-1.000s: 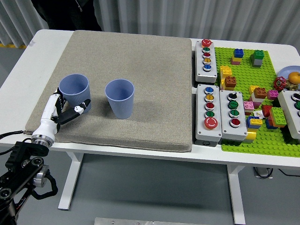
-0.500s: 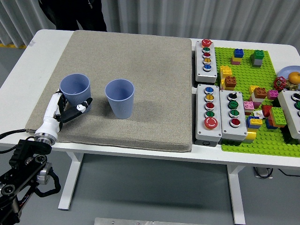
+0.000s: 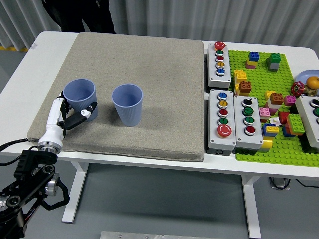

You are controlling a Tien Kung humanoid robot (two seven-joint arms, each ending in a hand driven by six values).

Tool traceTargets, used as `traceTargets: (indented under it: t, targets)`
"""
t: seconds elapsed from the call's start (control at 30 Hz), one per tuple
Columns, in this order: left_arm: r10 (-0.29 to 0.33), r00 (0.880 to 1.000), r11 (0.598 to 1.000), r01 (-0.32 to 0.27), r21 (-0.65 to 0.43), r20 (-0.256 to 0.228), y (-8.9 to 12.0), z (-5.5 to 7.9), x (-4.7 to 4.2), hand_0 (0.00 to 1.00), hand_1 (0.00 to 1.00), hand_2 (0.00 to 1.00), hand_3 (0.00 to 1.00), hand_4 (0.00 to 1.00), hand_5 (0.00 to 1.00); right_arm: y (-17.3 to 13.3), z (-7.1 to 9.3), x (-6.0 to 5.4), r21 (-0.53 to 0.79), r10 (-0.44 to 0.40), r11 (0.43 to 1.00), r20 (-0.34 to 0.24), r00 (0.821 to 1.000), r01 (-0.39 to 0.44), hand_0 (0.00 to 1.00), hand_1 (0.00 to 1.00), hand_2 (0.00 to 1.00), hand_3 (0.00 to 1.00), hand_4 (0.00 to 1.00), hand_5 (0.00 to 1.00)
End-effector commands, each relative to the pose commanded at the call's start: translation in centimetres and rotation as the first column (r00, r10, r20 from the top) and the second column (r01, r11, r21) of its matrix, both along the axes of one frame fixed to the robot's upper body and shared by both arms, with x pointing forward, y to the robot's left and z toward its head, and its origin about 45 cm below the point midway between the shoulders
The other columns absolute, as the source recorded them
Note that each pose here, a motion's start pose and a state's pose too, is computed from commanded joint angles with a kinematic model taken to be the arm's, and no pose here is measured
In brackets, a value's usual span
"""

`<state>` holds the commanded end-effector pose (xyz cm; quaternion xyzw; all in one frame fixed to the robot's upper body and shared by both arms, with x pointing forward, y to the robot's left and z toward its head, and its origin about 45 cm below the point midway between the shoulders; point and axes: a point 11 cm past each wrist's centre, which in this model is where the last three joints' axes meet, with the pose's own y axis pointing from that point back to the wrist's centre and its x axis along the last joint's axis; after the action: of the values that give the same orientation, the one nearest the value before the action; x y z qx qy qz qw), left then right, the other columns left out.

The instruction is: Pick cup pour cup place

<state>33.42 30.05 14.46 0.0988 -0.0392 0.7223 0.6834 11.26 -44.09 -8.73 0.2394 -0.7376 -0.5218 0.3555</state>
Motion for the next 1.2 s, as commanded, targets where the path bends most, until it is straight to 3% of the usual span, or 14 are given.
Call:
traceTargets:
  t: [0.27,0.3,0.7,0.8,0.97,1.1,1.2]
  targets:
    - [-0.007,1.0,1.0,0.007,0.0,0.009,-0.8,0.0,-0.14,0.684,0.631,0.782,0.798,0.8,0.205,0.0,0.1,0.2,-0.001,0.0,1.0,0.003,1.0,0.0,0.703,0.632,0.573,0.574,0.002,0.104]
    - [-0.005,1.0,1.0,0.005,0.0,0.01,-0.9,0.1,-0.14,0.532,0.567,0.727,0.706,0.772,0.18,-0.1,0.1,0.2,-0.001,0.0,1.0,0.003,1.0,0.0,0.704,0.632,0.57,0.574,0.002,0.104]
    - [0.02,0.998,0.999,-0.022,0.031,0.053,-0.8,1.0,-0.24,0.507,0.545,0.704,0.675,0.76,0.173,0.0,0.1,0.2,0.0,-0.001,1.0,0.005,1.0,0.001,0.703,0.632,0.57,0.574,0.002,0.103]
    - [0.027,0.995,0.995,-0.035,0.089,0.094,-0.2,2.4,0.05,0.507,0.545,0.704,0.675,0.76,0.173,0.0,0.1,0.2,0.0,-0.003,1.0,0.005,1.0,0.003,0.703,0.632,0.57,0.574,0.002,0.103]
    - [0.009,0.979,0.973,-0.056,0.223,0.205,0.7,6.5,0.68,0.514,0.547,0.704,0.674,0.759,0.17,-0.1,0.1,0.1,-0.002,-0.002,1.0,0.002,1.0,0.002,0.703,0.633,0.569,0.574,0.002,0.102]
    - [-0.045,0.964,0.94,-0.047,0.338,0.261,0.4,9.3,1.1,0.517,0.547,0.702,0.671,0.766,0.173,-0.2,0.1,0.0,-0.003,-0.002,1.0,0.001,1.0,0.002,0.703,0.633,0.569,0.573,0.002,0.103]
    - [-0.089,0.956,0.903,-0.041,0.428,0.28,0.1,10.5,1.27,0.517,0.547,0.702,0.671,0.766,0.173,-0.2,0.1,0.0,-0.004,-0.001,1.0,-0.001,1.0,0.001,0.703,0.633,0.569,0.573,0.002,0.103]
